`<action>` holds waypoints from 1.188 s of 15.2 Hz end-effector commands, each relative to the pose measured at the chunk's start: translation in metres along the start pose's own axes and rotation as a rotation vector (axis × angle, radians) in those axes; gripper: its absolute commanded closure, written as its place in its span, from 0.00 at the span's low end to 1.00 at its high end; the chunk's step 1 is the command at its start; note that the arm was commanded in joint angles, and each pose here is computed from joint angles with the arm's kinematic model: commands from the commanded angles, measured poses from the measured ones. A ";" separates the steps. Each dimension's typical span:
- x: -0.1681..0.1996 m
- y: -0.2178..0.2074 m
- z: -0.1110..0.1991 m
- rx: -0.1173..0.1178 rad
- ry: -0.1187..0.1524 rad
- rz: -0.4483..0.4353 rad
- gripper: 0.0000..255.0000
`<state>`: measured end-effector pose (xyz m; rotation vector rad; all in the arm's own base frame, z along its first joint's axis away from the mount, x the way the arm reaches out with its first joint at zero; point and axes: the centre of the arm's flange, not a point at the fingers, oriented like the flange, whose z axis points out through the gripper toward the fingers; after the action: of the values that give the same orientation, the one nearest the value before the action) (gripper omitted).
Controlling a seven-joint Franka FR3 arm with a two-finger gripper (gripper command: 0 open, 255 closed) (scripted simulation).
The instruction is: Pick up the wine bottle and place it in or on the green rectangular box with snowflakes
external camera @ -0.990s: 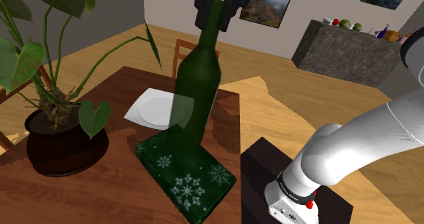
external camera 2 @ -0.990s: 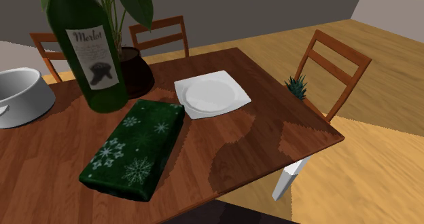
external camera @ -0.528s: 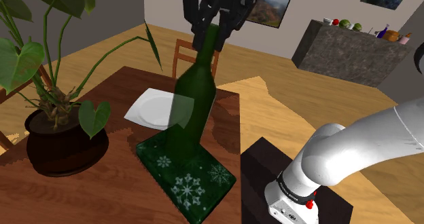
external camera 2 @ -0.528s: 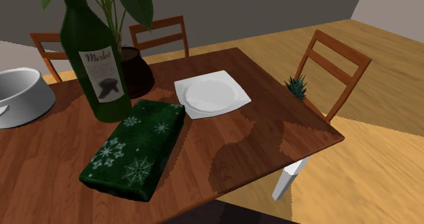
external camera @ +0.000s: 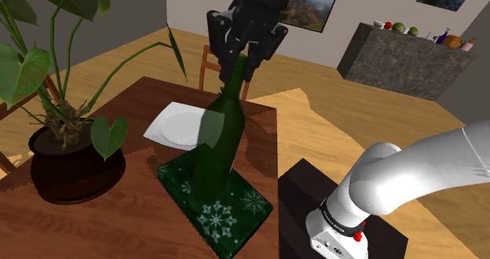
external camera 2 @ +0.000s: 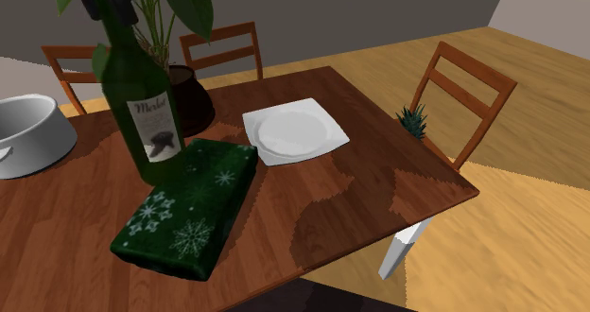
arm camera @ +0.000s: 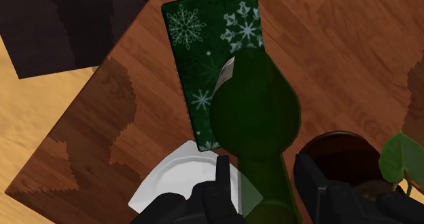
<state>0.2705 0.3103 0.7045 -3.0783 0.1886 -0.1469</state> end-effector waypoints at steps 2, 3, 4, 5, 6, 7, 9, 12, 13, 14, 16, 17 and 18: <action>-0.002 0.000 0.015 0.001 0.001 0.000 1.00; -0.002 0.001 0.020 0.001 0.001 0.000 1.00; -0.003 0.001 0.026 0.001 0.001 0.000 1.00; -0.003 0.001 0.031 0.001 0.001 0.000 1.00; -0.004 0.002 0.036 0.001 0.001 0.000 1.00; -0.004 0.002 0.041 0.001 0.001 0.000 1.00; -0.005 0.002 0.047 0.001 0.001 0.000 1.00; -0.005 0.002 0.047 0.001 0.001 0.000 1.00; -0.005 0.002 0.047 0.001 0.001 0.000 1.00; -0.005 0.002 0.047 0.001 0.001 0.000 1.00; -0.005 0.002 0.047 0.001 0.001 0.000 1.00; -0.005 0.002 0.047 0.001 0.001 0.000 0.00; -0.005 0.002 0.047 0.001 0.001 0.000 0.00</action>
<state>0.2703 0.3108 0.6577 -3.0777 0.1884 -0.1480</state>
